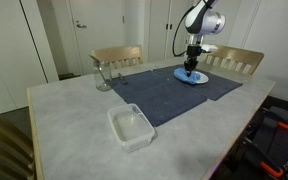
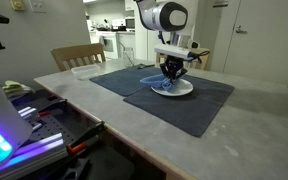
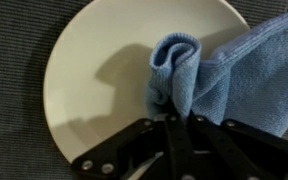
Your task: Use the cloth to wipe the plate
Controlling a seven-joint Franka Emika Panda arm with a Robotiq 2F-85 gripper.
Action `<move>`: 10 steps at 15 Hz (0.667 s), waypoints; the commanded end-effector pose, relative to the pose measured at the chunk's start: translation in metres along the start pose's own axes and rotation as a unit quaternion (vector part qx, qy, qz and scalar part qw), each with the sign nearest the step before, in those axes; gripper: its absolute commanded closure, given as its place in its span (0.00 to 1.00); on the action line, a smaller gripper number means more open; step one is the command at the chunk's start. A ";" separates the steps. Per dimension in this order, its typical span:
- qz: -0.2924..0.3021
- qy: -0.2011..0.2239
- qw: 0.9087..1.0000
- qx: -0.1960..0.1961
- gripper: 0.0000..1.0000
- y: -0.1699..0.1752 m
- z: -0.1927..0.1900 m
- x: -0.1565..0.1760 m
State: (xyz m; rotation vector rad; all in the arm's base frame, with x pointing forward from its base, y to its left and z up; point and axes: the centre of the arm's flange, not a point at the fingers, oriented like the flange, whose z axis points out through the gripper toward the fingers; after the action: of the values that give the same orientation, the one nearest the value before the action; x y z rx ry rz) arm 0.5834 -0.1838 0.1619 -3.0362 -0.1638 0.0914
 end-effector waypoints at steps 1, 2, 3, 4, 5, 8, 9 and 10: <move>0.002 0.002 1.000 -0.007 0.98 0.021 0.000 -0.012; 0.006 0.002 1.000 -0.008 0.98 0.029 -0.001 -0.014; 0.010 0.002 1.000 -0.010 0.98 0.036 -0.002 -0.015; 0.015 0.003 1.000 -0.011 0.98 0.044 -0.002 -0.017; 0.020 0.003 1.000 -0.013 0.98 0.051 -0.003 -0.020; 0.032 0.004 0.999 -0.016 0.98 0.067 -0.005 -0.025; 0.035 0.004 0.999 -0.017 0.98 0.071 -0.006 -0.027; 0.039 0.005 0.999 -0.018 0.98 0.073 -0.006 -0.028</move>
State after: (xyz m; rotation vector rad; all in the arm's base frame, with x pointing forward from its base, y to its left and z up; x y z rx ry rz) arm 0.5647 -0.2469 0.1652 -3.0638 -0.0390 0.0832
